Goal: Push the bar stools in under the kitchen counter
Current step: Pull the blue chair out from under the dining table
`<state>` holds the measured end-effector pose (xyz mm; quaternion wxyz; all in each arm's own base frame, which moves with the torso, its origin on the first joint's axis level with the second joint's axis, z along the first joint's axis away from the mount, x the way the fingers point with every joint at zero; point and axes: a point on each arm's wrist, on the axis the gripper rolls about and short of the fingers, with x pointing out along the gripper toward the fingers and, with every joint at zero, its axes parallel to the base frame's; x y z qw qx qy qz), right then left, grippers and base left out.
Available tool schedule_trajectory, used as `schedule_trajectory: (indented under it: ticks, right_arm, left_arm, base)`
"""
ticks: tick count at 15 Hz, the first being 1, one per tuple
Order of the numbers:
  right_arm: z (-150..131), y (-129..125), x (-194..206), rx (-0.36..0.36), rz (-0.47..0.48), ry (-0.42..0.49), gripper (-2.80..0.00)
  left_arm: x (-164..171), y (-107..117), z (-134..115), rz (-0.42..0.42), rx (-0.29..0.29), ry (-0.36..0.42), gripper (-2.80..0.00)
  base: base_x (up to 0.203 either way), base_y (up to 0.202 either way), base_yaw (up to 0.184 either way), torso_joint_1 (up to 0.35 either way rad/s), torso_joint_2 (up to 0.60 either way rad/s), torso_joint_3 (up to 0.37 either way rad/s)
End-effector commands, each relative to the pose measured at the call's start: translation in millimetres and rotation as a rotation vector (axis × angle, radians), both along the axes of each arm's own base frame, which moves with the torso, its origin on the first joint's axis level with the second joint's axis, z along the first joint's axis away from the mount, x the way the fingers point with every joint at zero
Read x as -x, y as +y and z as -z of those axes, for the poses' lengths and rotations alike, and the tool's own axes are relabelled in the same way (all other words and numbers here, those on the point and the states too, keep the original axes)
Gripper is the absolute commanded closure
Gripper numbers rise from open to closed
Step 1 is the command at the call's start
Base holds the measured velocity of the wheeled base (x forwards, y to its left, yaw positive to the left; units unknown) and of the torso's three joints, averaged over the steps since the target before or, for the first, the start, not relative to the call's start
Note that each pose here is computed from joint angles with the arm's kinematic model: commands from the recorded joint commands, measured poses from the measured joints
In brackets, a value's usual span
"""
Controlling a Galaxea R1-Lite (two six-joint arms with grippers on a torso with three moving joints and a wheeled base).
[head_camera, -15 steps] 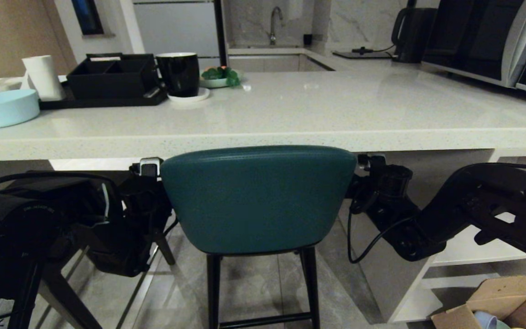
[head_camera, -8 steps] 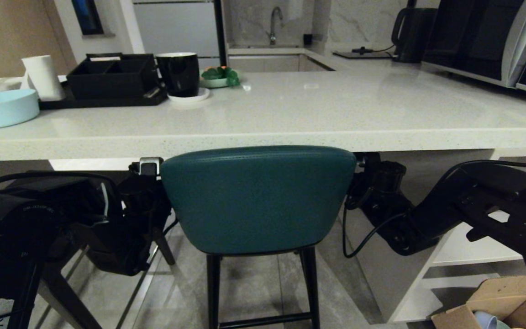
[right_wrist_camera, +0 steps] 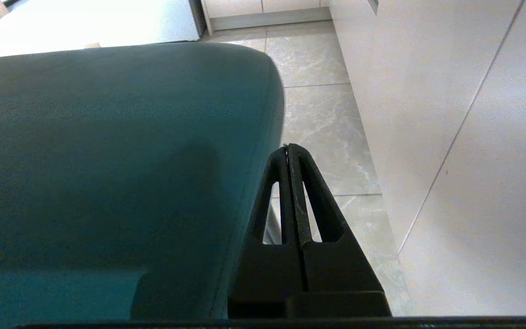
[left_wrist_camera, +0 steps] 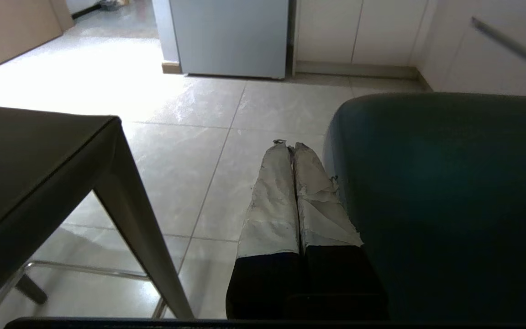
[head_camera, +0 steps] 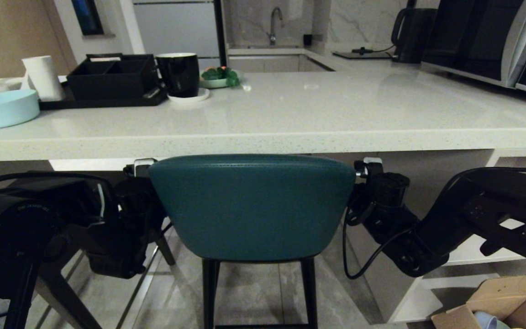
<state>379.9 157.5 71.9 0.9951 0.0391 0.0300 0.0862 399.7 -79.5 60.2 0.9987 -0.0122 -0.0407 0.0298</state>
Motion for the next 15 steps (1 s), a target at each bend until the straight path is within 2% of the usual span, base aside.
schedule_trajectory:
  ticks: [1, 8, 11, 15]
  right_arm:
    - [-2.6, 2.4, 6.6, 0.002, -0.013, -0.003, 0.00]
    - [-5.6, 2.4, 6.5, 0.008, -0.012, -0.009, 0.00]
    - [-7.1, 4.0, 7.4, 0.033, -0.017, -0.017, 0.00]
    - [-11.7, 6.1, 8.6, 0.035, -0.023, -0.015, 0.00]
  left_arm:
    - [3.3, 0.5, 3.9, 0.001, -0.005, 0.017, 0.00]
    - [9.2, -1.2, 7.9, 0.010, -0.015, 0.043, 0.00]
    - [14.8, -9.2, 11.5, 0.032, -0.020, 0.063, 0.00]
    - [20.4, -22.2, 3.6, 0.064, -0.019, 0.047, 0.00]
  base:
    - [0.000, 0.000, 0.000, 0.000, 0.00, 0.000]
    - [0.000, 0.000, 0.000, 0.000, 0.00, 0.000]
    - [0.000, 0.000, 0.000, 0.000, 0.00, 0.000]
    - [0.000, 0.000, 0.000, 0.000, 0.00, 0.000]
